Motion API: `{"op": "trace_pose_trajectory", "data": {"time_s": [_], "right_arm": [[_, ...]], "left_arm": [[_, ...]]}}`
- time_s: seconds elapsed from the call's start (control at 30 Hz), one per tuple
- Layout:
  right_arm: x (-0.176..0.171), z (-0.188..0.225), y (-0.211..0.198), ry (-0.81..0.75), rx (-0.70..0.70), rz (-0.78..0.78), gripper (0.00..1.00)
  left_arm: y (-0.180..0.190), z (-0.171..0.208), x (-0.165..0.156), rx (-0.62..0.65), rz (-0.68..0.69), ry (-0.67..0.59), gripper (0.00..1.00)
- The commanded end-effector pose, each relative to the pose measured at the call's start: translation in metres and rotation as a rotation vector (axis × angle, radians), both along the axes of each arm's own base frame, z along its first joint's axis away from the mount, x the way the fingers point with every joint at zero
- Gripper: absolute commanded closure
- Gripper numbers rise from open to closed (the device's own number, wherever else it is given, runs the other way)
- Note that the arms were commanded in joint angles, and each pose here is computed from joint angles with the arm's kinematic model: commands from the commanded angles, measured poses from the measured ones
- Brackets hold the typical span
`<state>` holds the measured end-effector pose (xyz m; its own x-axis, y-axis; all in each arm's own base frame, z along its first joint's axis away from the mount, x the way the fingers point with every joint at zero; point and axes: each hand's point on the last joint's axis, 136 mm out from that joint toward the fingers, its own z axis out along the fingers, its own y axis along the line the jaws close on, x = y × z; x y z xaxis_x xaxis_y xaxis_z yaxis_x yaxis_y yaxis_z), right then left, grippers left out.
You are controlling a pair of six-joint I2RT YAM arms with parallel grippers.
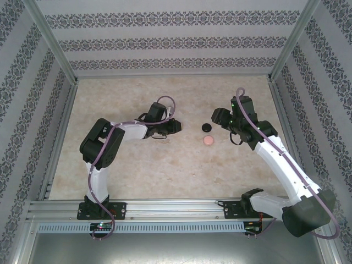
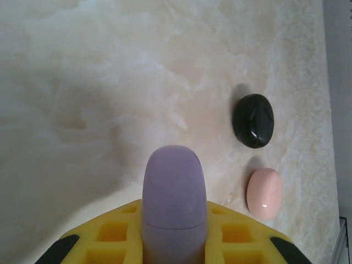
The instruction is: Insert the wireless bluetooth earbuds into the charging case
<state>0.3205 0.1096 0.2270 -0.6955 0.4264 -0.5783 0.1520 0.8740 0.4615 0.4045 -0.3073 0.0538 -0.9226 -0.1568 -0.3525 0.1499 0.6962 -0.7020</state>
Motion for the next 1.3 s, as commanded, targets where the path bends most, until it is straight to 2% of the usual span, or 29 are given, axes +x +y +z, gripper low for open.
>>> {"op": "trace_pose_trajectory", "data": {"time_s": [0.0, 0.2, 0.43, 0.57, 0.6, 0.8, 1.0, 1.03, 1.07, 1.2, 1.27], "right_arm": [[0.003, 0.011, -0.005, -0.039, -0.007, -0.006, 0.37], [0.002, 0.022, -0.008, -0.061, -0.013, -0.005, 0.24], [0.0, 0.034, -0.012, -0.082, -0.014, -0.01, 0.18], [-0.002, 0.037, -0.019, -0.087, -0.026, -0.028, 0.03], [-0.002, 0.038, -0.021, -0.088, -0.03, -0.032, 0.02], [-0.006, 0.053, -0.051, -0.142, -0.115, -0.098, 0.02], [-0.004, 0.068, -0.11, -0.237, -0.399, -0.287, 0.02], [-0.002, 0.067, -0.117, -0.254, -0.439, -0.315, 0.02], [0.002, 0.063, -0.126, -0.269, -0.483, -0.347, 0.02], [0.018, 0.032, -0.139, -0.284, -0.598, -0.351, 0.02], [0.025, 0.014, -0.142, -0.287, -0.629, -0.344, 0.02]], "left_arm": [[0.004, -0.011, -0.006, 0.065, 0.026, 0.083, 0.85], [0.017, -0.02, -0.009, 0.175, 0.031, 0.111, 0.61], [0.035, -0.01, -0.002, 0.254, 0.043, 0.084, 0.51], [0.063, 0.014, 0.005, 0.299, 0.078, 0.023, 0.4], [0.07, 0.023, 0.006, 0.306, 0.087, 0.004, 0.38], [0.12, 0.108, 0.007, 0.379, 0.154, -0.199, 0.24], [0.178, 0.192, -0.009, 0.555, 0.284, -0.5, 0.2], [0.186, 0.2, -0.011, 0.581, 0.306, -0.549, 0.18], [0.196, 0.206, -0.016, 0.607, 0.337, -0.601, 0.0], [0.226, 0.219, -0.036, 0.685, 0.439, -0.801, 0.01], [0.242, 0.214, -0.047, 0.743, 0.478, -0.85, 0.01]]}}
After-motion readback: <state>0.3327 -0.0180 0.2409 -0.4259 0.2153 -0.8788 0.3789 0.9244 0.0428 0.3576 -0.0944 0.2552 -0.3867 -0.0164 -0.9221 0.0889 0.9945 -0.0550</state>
